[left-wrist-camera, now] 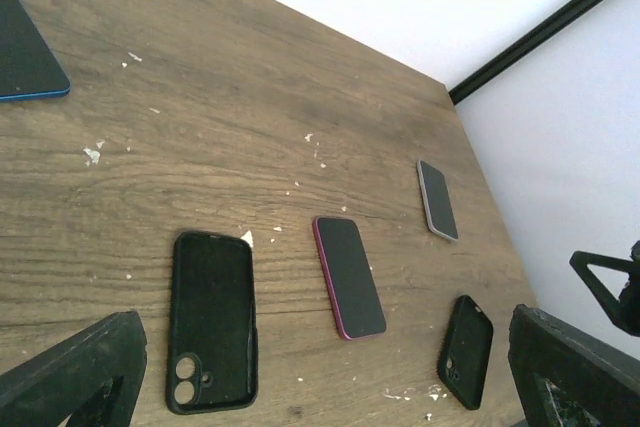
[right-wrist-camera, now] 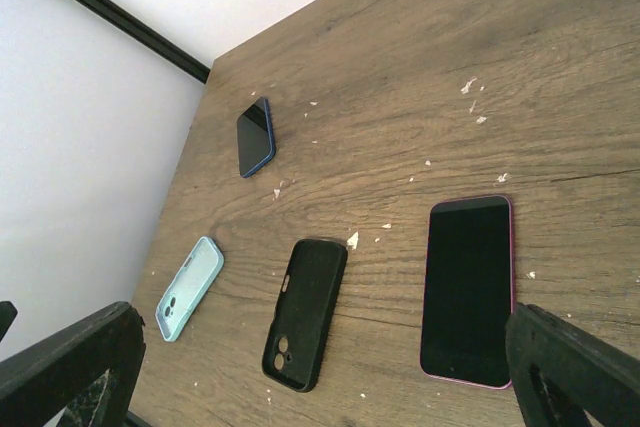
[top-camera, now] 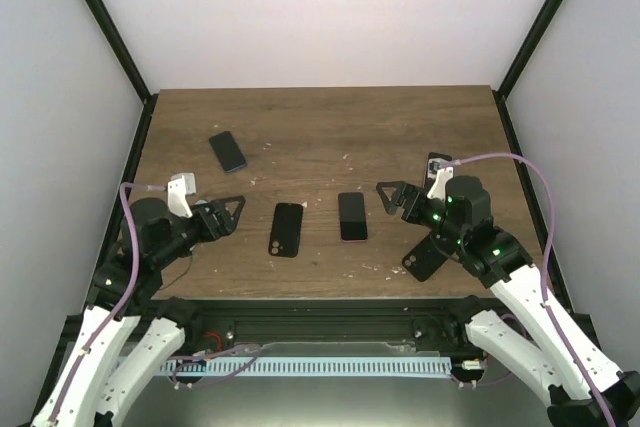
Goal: Put the phone into the phone case
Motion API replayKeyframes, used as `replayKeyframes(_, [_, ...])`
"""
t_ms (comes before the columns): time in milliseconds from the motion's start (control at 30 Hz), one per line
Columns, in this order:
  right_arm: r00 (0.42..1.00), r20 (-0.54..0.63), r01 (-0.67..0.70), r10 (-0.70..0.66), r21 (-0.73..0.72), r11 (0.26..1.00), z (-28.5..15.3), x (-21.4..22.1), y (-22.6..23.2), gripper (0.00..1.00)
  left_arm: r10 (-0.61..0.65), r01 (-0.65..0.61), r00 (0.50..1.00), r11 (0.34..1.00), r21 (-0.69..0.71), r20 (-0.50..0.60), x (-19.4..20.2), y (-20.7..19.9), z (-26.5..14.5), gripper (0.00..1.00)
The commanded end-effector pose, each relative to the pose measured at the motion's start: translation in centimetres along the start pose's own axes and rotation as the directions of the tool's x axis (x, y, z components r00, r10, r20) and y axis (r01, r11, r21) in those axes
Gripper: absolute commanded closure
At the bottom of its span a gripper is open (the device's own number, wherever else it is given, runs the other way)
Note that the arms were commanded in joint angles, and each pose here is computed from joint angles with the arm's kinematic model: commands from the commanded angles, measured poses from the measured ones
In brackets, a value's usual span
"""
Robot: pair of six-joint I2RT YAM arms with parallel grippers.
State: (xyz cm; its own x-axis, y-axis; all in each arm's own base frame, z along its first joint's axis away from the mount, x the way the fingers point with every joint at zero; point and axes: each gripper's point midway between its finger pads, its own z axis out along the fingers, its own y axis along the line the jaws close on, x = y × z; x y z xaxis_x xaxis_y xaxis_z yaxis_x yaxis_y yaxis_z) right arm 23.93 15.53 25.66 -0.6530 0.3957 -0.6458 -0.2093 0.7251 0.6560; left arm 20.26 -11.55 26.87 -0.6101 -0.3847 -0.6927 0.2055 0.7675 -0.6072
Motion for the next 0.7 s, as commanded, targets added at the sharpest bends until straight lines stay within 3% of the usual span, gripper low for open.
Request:
replayKeyframes(0, [0.999, 0.038, -0.004, 0.004, 0.002, 1.0, -0.7, -1.0, 0.3, 0.0, -0.004, 0.003, 0.999, 1.0, 0.008, 0.037, -1.1, -0.7, -0.7, 0.0])
replayKeyframes(333, [1.0, 0.03, 0.001, -0.001, 0.005, 1.0, -0.4, -0.6, -0.1, 0.0, -0.021, 0.023, 0.999, 0.998, -0.059, 0.035, -1.2, 0.5, 0.1, 0.0])
replayKeyframes(667, [0.996, -0.087, 0.013, -0.009, 0.043, 0.999, 1.6, 1.5, -1.4, 0.0, -0.095, 0.051, 0.977, 0.975, -0.217, -0.193, 2.7, 4.4, 5.8, 0.09])
